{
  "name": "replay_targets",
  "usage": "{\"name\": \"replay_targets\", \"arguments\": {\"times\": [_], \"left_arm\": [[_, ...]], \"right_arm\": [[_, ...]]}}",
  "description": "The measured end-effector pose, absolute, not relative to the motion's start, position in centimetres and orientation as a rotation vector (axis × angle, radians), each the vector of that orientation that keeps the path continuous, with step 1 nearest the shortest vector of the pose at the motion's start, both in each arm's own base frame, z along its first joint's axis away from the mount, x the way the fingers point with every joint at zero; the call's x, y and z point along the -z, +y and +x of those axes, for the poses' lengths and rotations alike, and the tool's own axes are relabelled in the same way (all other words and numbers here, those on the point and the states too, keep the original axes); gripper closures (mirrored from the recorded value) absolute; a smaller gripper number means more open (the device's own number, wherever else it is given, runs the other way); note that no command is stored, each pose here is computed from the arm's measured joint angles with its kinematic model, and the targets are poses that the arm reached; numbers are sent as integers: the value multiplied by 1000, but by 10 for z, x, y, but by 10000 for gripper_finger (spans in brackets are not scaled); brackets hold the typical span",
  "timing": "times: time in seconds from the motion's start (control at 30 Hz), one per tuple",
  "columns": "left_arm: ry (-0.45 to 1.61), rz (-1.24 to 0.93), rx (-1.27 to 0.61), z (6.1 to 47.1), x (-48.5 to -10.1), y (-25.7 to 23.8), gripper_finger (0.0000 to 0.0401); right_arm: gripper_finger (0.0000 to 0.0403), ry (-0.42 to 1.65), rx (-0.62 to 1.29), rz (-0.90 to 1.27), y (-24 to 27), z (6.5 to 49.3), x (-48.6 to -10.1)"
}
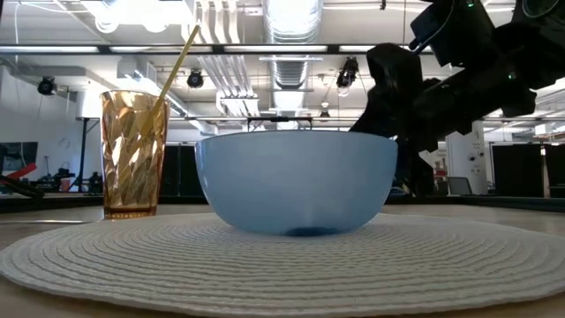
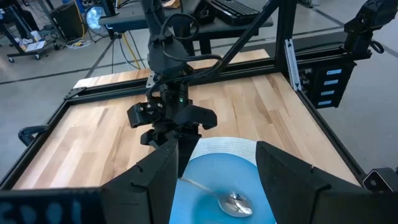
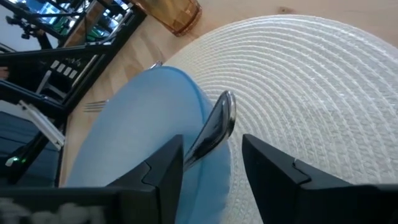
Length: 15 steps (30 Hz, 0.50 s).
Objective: Pick & Place Utensil
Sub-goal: Put the spoon into the blue bowl
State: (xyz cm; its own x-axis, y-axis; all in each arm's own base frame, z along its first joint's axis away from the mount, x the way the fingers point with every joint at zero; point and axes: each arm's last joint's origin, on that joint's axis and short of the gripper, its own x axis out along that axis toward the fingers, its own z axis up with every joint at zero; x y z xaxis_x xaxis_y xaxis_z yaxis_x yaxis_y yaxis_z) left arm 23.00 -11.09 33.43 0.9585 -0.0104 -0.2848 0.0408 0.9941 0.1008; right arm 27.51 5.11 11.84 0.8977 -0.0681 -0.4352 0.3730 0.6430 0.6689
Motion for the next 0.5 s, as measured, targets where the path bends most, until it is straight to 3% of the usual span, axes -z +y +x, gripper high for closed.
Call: {"name": "replay_targets", "arguments": {"times": [0.27,0.5], "left_arm": [[288,106,26,230,-334,-111,192],[288,106,26,230,-334,-111,192]], "right_arm": [[217,382,216,839,52,275,-127],[220,368,199,788,50,269,-145]]}}
